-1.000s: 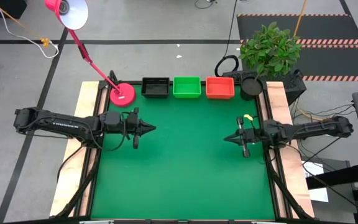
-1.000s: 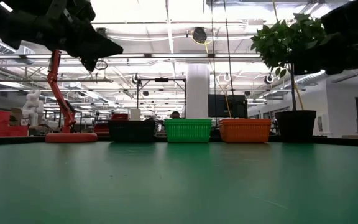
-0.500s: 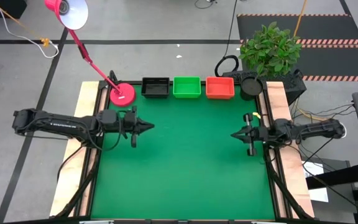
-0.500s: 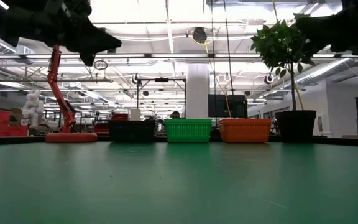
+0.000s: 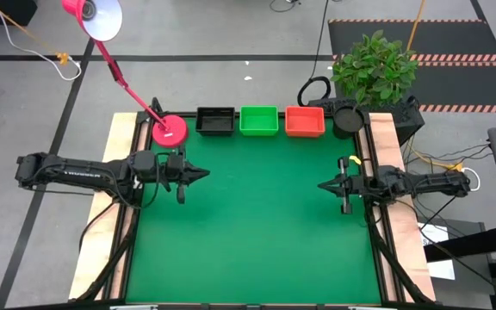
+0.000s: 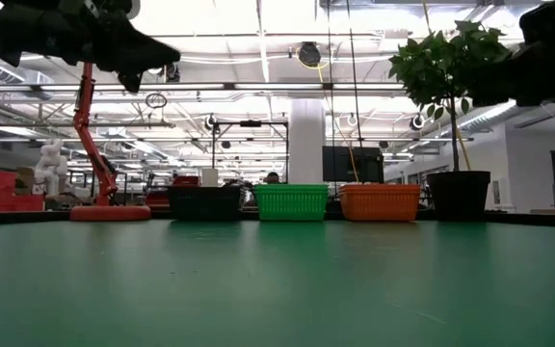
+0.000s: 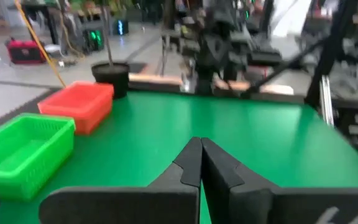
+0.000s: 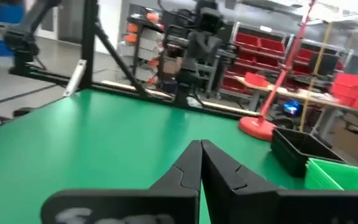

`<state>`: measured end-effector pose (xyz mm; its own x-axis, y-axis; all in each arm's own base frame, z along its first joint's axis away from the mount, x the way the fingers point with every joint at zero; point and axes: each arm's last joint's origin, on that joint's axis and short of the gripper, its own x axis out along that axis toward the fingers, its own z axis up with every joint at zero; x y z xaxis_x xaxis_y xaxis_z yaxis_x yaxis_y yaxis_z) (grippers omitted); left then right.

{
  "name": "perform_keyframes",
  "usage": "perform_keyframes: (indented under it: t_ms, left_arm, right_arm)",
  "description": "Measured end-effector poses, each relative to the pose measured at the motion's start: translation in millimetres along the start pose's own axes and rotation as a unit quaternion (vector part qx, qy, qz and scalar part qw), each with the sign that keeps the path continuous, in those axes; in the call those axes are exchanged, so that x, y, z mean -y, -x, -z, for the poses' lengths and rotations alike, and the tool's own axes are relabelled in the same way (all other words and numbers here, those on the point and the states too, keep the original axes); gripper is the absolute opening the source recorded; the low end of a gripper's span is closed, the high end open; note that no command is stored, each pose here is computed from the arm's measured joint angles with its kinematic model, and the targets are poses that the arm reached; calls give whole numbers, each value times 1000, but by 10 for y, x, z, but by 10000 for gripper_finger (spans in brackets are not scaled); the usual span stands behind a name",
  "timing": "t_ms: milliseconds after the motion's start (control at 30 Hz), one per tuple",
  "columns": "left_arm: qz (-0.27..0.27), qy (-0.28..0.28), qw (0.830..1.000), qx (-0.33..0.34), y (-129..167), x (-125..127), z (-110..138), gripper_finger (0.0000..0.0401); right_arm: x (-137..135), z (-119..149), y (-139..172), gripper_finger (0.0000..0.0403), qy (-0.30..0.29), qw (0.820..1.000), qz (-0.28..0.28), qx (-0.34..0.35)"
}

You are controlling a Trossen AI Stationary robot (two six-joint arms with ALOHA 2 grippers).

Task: Stack baskets by color
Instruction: Return to Home Position

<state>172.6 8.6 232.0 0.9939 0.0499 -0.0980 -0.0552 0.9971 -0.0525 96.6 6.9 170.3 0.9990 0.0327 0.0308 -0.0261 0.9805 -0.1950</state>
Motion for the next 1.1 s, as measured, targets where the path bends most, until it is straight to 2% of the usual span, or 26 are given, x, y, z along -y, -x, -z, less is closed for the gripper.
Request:
perform_keyframes:
  t_ms: [300,400,567,700,1100]
  left_arm:
    - [8,-19,998,-52,80,19,93,2]
    - [19,-20,999,-35,119,19,176,5]
    - [33,14,999,1,239,12,444,2]
    - [39,12,999,19,342,15,576,3]
    - [13,-31,997,71,480,-6,636,2]
  right_arm:
    - [7,5,-5,0,42,999,11,-5]
    - [7,5,-5,0,38,999,11,-5]
    - [7,4,-5,0,38,999,11,-5]
    - [7,4,-5,0,38,999,11,-5]
    - [7,5,-5,0,38,999,11,-5]
